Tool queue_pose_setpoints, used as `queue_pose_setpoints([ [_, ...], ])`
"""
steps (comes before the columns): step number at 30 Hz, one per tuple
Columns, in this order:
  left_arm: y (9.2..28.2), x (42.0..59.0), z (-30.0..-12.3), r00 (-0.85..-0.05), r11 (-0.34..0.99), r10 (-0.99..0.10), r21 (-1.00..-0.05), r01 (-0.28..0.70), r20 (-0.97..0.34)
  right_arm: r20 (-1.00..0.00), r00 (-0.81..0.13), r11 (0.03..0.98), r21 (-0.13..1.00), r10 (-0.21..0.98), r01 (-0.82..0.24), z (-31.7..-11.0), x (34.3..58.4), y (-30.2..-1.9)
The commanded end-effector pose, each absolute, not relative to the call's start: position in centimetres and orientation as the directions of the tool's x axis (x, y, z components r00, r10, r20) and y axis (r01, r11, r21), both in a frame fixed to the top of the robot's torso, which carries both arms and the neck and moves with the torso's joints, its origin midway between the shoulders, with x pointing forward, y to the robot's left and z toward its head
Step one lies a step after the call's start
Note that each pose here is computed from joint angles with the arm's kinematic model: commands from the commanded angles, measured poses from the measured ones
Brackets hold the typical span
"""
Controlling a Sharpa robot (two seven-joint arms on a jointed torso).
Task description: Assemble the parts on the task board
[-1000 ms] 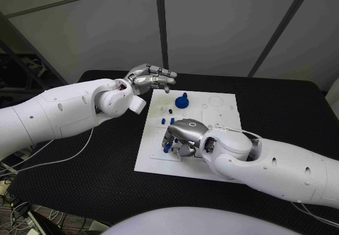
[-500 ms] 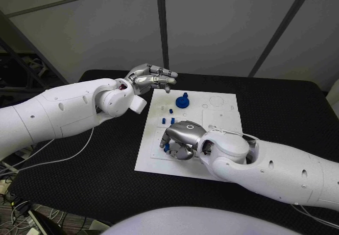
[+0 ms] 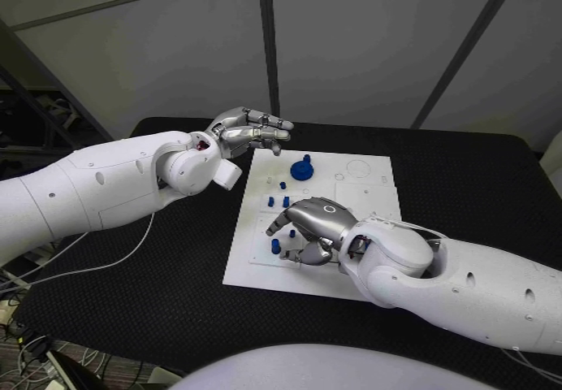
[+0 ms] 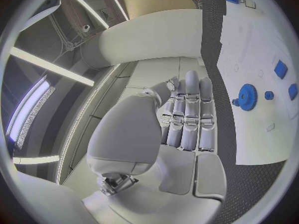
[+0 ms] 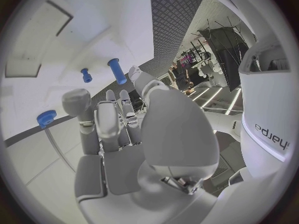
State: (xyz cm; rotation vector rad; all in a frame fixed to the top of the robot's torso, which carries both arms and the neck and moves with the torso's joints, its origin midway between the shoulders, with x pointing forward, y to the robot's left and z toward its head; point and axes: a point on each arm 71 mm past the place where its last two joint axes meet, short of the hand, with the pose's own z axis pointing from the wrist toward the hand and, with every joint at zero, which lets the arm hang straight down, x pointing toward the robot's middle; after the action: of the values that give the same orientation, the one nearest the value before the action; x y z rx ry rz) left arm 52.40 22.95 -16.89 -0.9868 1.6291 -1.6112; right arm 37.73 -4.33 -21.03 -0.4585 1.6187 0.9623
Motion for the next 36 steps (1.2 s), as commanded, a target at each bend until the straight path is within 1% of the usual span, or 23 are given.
queue_pose_setpoints([
  [1,23.3,52.4,-16.8,-0.520,-0.035,-0.851,-0.996,-0.078,0.070,-0.902,-0.249,0.555,0.417,0.353,-0.720,-19.4,37.8,-6.0],
  [5,23.7,52.4,-16.9,-0.513,-0.030,-0.856,-0.996,-0.081,0.067,-0.865,-0.259,0.614,0.490,0.429,-0.619,-18.3,39.0,-9.7],
  [7,23.7,52.3,-16.9,-0.512,-0.030,-0.856,-0.996,-0.081,0.067,-0.836,-0.282,0.659,0.546,0.471,-0.518,-18.2,39.9,-12.5],
  [9,23.8,52.3,-16.9,-0.512,-0.030,-0.856,-0.996,-0.080,0.067,-0.822,-0.291,0.695,0.570,0.490,-0.439,-18.2,40.4,-14.8],
  [10,23.8,52.3,-17.0,-0.511,-0.028,-0.857,-0.996,-0.081,0.066,-0.815,-0.294,0.725,0.579,0.499,-0.374,-18.3,40.6,-16.6],
  [14,23.8,52.1,-17.2,-0.513,-0.026,-0.856,-0.996,-0.084,0.066,-0.816,-0.286,0.782,0.570,0.502,-0.253,-18.5,40.8,-19.9],
  [18,23.7,52.0,-17.3,-0.517,-0.026,-0.853,-0.996,-0.086,0.067,-0.839,-0.273,0.838,0.522,0.471,-0.159,-18.9,40.4,-22.3],
  [21,23.9,51.9,-17.3,-0.516,-0.025,-0.854,-0.996,-0.086,0.066,-0.859,-0.277,0.873,0.475,0.431,-0.112,-19.6,39.7,-23.3],
  [25,24.0,51.9,-17.3,-0.515,-0.025,-0.855,-0.996,-0.085,0.065,-0.874,-0.290,0.900,0.428,0.389,-0.082,-20.4,38.8,-23.5],
  [30,23.8,51.8,-17.4,-0.519,-0.026,-0.852,-0.996,-0.086,0.067,-0.887,-0.308,0.922,0.380,0.343,-0.067,-21.4,38.0,-23.0],
  [36,23.9,51.8,-17.4,-0.518,-0.026,-0.853,-0.996,-0.086,0.067,-0.891,-0.332,0.933,0.352,0.310,-0.074,-22.4,37.3,-22.1],
])
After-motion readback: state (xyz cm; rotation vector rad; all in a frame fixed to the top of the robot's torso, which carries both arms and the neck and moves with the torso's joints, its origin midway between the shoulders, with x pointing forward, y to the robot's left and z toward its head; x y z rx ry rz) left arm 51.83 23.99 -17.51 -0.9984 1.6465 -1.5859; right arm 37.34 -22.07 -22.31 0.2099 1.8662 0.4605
